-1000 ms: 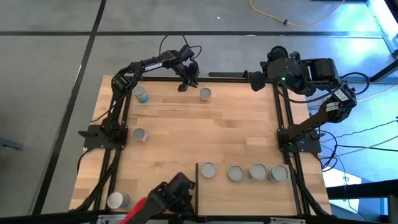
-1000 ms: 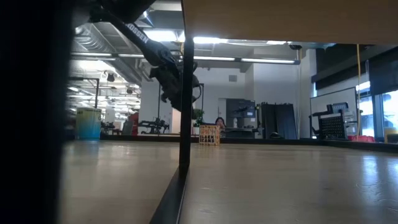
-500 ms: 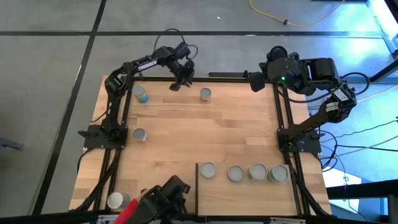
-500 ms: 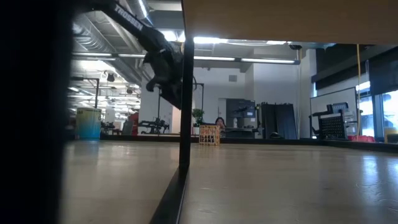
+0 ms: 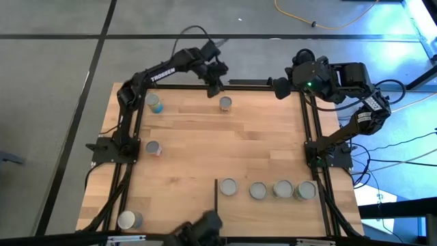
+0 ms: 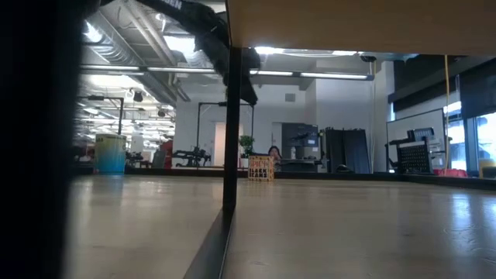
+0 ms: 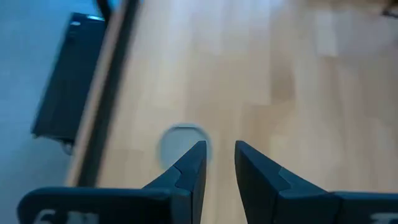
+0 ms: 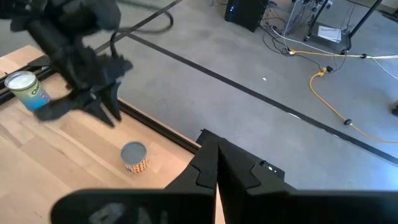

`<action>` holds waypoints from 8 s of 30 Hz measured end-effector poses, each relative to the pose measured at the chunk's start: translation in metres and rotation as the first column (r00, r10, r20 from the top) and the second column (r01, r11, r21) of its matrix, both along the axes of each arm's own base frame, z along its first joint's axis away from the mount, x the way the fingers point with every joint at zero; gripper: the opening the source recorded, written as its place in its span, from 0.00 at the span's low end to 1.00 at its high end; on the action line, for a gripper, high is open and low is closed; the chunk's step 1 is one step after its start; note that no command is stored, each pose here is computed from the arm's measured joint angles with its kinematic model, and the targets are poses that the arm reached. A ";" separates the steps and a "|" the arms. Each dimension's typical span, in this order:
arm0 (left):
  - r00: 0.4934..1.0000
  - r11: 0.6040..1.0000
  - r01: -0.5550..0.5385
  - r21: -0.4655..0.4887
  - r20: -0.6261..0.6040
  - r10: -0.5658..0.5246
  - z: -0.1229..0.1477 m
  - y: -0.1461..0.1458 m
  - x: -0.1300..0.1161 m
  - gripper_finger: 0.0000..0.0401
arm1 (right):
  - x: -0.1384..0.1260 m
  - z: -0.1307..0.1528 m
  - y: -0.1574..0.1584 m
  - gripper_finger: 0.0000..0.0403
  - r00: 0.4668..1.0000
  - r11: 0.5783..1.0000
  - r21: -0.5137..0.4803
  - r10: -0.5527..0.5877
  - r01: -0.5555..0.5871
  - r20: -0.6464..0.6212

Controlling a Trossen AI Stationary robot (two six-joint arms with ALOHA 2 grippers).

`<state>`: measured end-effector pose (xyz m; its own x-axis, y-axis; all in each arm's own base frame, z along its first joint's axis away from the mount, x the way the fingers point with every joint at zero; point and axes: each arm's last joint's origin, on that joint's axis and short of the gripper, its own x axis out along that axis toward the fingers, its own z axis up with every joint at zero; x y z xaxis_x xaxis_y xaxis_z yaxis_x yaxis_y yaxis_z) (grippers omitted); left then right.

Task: Pick and place cans onto a shelf
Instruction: Put the yellow canned black beans on the shelf

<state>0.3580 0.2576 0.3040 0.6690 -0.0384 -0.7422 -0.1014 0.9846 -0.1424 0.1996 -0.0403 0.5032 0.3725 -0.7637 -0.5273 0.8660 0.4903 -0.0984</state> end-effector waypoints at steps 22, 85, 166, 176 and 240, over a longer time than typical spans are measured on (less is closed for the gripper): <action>0.948 0.989 -0.035 0.145 -0.308 0.079 -0.041 -0.063 0.046 0.19 | 0.002 -0.002 0.002 0.01 0.992 0.992 0.049 0.116 -0.114 -0.052; 0.951 0.954 0.299 -0.001 -0.085 -0.298 -0.106 0.072 -0.021 0.19 | 0.009 -0.006 -0.011 0.01 0.998 0.995 0.089 -0.056 0.053 0.040; 0.890 0.931 0.365 -0.005 -0.293 -0.350 -0.079 0.072 -0.046 0.00 | 0.027 -0.018 -0.023 0.01 0.994 0.980 0.184 0.085 -0.071 -0.074; 0.923 0.931 0.362 -0.036 -0.127 -0.364 -0.024 0.052 -0.064 0.00 | 0.068 -0.051 -0.079 0.01 0.958 0.922 0.347 0.240 -0.174 -0.159; 0.952 0.935 0.306 -0.180 0.053 -0.301 0.047 0.008 -0.136 0.00 | 0.191 -0.222 -0.138 0.18 0.785 0.653 0.738 0.543 -0.173 -0.297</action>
<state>0.2222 0.2660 0.3509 0.6218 -0.3767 -0.6866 0.2037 0.9243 -0.3227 0.3904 -0.1779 0.2811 0.1105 -0.0175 -0.9937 0.5368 0.8425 0.0449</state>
